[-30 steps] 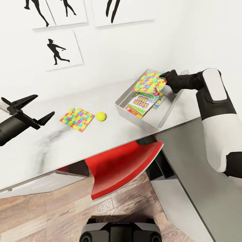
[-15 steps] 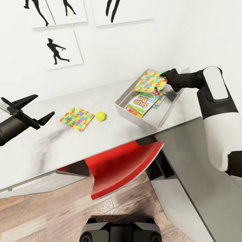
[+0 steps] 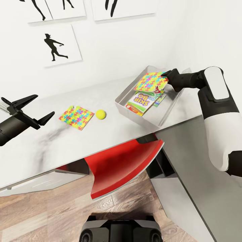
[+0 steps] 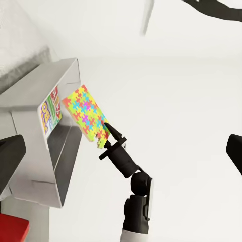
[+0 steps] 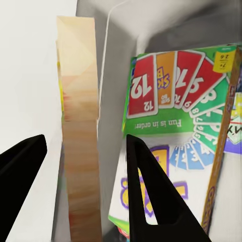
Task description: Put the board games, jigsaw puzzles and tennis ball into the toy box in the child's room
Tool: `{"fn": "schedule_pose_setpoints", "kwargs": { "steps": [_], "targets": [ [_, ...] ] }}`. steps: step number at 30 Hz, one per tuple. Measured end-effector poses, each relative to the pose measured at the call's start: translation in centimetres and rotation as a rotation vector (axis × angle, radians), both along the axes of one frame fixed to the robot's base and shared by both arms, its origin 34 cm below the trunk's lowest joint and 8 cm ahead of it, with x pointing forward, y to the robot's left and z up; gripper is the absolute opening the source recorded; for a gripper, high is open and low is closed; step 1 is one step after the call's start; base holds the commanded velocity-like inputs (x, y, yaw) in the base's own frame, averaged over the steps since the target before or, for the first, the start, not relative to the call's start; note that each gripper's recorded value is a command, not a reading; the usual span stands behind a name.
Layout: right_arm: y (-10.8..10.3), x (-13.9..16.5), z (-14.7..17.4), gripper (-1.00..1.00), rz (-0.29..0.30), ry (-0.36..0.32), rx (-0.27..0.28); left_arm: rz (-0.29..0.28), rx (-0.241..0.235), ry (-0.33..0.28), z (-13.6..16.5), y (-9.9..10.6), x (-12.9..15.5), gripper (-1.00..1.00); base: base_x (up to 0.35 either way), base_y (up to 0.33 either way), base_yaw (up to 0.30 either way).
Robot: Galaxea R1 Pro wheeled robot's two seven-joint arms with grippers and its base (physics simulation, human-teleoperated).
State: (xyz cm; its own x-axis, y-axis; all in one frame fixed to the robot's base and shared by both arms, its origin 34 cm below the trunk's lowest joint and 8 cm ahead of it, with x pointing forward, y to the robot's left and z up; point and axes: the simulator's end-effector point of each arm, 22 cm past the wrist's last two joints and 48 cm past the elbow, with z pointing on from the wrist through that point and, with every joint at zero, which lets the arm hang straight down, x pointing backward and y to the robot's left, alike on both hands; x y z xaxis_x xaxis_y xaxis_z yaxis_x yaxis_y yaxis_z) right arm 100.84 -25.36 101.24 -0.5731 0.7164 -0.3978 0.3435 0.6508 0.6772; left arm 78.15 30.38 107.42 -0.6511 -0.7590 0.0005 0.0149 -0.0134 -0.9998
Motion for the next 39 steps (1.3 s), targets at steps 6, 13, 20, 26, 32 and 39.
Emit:
{"fn": "schedule_pose_setpoints", "kwargs": {
  "steps": [6, 13, 20, 26, 32, 39],
  "targets": [
    [-0.5, 0.1, -0.8, -1.00, -0.009, 0.009, -0.003, 0.000, 0.000, 0.010, -0.6, 0.0, 0.1, 1.00, 0.000, 0.000, 0.000],
    [-2.1, 0.2, -1.6, -1.00, -0.031, 0.016, -0.018, 0.000, 0.000, 0.021, -1.4, 0.0, 0.1, 1.00, 0.000, 0.000, 0.000],
    [-2.6, 0.7, -1.0, -1.00, -0.038, 0.005, -0.021, 0.000, 0.000, 0.026, -1.8, 0.0, 0.2, 1.00, 0.000, 0.000, 0.000],
    [-2.8, 1.2, -0.2, -1.00, -0.042, -0.008, -0.022, 0.000, 0.000, 0.027, -1.8, 0.0, 0.2, 1.00, 0.000, 0.000, 0.000],
    [-3.0, 1.6, 0.3, -1.00, -0.049, -0.008, -0.020, 0.000, 0.000, 0.028, -1.9, 0.0, 0.2, 1.00, 0.000, 0.000, 0.000],
    [-2.9, 1.9, 0.6, -1.00, -0.049, -0.011, -0.018, 0.000, 0.000, 0.029, -2.0, 0.0, 0.2, 1.00, 0.000, 0.000, 0.000]
  ]
}}
